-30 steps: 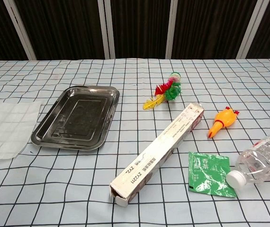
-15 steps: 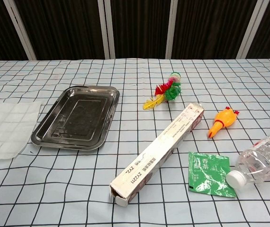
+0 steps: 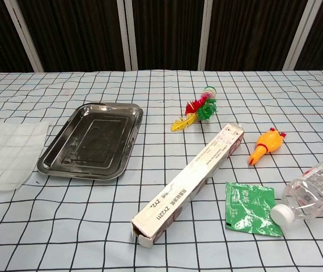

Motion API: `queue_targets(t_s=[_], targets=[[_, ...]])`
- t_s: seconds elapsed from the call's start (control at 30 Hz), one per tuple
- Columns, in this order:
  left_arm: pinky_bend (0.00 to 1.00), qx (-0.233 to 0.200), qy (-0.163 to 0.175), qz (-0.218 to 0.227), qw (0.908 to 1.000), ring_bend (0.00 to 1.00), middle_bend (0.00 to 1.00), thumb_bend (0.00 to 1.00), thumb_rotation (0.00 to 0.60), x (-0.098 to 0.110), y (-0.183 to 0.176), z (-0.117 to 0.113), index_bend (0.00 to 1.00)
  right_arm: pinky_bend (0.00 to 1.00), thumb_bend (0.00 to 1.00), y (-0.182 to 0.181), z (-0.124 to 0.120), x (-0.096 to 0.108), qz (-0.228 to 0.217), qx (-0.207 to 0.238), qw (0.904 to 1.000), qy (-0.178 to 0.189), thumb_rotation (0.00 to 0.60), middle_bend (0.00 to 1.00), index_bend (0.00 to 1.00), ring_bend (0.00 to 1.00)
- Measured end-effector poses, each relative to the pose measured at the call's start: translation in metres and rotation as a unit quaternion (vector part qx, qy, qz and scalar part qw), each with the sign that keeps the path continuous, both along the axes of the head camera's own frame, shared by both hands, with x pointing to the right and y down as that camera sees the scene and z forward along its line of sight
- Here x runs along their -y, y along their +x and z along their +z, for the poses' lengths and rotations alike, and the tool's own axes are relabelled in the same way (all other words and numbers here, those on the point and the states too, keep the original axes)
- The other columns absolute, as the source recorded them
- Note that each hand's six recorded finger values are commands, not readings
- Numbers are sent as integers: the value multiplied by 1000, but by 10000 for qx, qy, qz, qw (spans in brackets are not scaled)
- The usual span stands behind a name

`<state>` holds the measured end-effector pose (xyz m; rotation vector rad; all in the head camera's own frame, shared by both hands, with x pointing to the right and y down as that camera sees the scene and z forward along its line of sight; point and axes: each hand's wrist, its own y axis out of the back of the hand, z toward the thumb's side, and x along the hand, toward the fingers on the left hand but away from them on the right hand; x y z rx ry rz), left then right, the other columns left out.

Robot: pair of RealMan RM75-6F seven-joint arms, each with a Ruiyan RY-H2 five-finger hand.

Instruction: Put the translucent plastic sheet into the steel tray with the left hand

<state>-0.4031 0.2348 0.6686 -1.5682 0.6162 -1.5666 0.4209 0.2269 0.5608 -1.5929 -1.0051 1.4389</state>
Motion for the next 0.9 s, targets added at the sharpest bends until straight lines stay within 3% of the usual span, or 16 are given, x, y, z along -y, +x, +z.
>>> queue_targets(t_s=[0.53,0.9], targets=[[75,48,7,372,9993,0,0,192,600,4,22,24,0,41,289,-1,-2,0,-2,90,10000,29,600,0,0,0],[75,113,-3,298,9995,0,0,233,600,7,23,41,0,41,289,-1,-3,-1,15,134,9999,27,600,0,0,0]])
